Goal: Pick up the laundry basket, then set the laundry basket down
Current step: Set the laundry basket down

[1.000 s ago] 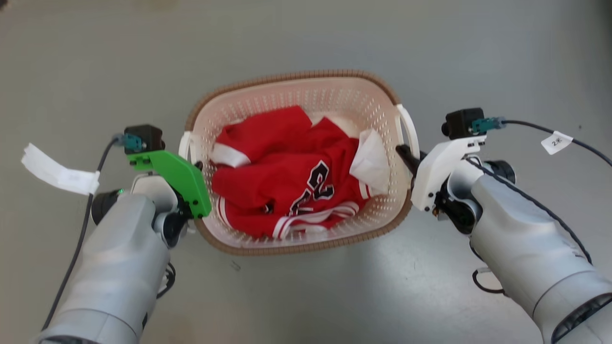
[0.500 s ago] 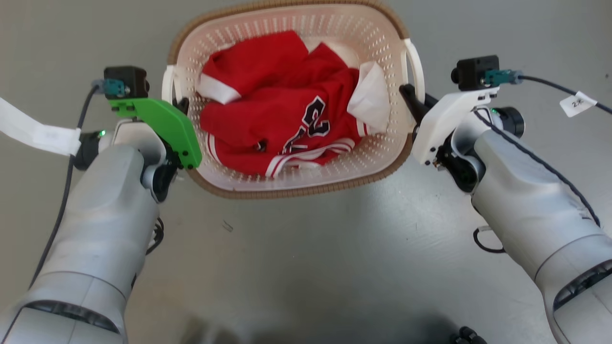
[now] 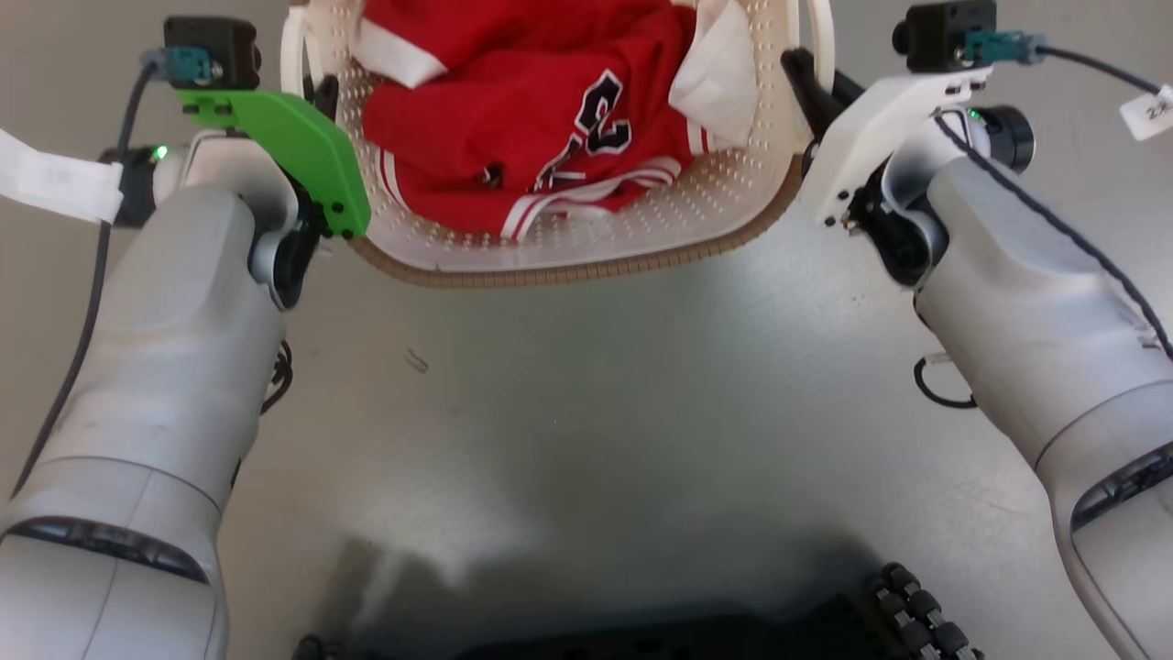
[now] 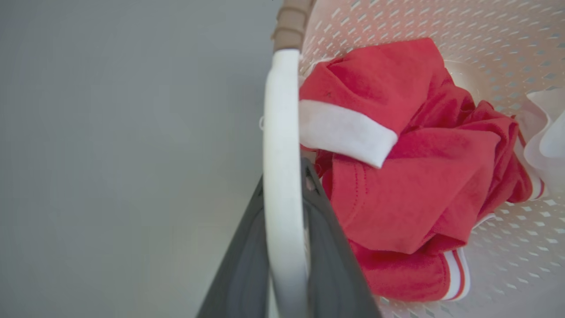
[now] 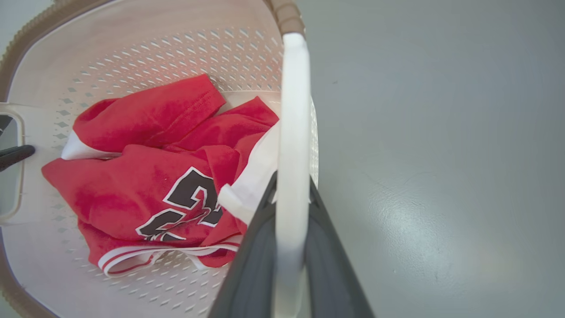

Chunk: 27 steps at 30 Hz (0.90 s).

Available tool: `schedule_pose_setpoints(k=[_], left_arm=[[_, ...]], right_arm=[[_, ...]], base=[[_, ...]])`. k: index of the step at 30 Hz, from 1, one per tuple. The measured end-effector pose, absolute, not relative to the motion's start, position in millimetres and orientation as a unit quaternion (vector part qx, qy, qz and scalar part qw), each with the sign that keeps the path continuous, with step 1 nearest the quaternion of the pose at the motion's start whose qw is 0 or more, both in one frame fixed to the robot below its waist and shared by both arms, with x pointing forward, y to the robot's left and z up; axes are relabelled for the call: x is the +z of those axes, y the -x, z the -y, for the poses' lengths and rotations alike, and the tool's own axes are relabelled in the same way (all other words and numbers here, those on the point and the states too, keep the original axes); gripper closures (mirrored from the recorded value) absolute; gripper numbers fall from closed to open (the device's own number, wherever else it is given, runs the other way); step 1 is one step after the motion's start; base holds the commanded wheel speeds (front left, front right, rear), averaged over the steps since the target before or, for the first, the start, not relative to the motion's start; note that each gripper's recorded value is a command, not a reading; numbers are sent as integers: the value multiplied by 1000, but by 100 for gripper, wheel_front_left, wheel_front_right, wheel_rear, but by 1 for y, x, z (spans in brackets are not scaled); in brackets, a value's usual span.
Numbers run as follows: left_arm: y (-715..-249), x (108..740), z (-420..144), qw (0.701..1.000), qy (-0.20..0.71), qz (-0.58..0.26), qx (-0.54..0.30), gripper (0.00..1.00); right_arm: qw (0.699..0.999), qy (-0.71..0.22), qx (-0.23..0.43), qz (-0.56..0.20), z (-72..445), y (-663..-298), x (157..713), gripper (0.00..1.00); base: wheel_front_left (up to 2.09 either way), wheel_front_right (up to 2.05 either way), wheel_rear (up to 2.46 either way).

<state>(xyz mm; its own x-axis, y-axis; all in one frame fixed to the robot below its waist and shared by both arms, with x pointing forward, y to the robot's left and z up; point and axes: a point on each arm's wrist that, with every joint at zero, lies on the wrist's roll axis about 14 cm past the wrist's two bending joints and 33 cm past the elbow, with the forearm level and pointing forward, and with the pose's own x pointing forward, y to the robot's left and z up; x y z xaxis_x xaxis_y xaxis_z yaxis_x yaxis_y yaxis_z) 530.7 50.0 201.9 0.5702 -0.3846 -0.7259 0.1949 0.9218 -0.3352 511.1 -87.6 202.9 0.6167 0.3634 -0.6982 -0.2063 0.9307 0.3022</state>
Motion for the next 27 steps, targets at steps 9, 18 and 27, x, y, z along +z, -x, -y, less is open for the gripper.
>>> schedule_pose_setpoints(k=[9,18,27], left_arm=[[-530,163,-51,874,116,-445,-157,100],[-512,132,-55,862,119,-470,-146,100],[-512,125,-56,862,117,-472,-143,100]], right_arm=[[886,-101,150,-427,87,-513,163,100],[872,-105,145,-456,85,-494,133,100],[872,-106,145,-456,86,-496,128,100]], base=[[0,0,0],[0,0,0],[0,0,0]])
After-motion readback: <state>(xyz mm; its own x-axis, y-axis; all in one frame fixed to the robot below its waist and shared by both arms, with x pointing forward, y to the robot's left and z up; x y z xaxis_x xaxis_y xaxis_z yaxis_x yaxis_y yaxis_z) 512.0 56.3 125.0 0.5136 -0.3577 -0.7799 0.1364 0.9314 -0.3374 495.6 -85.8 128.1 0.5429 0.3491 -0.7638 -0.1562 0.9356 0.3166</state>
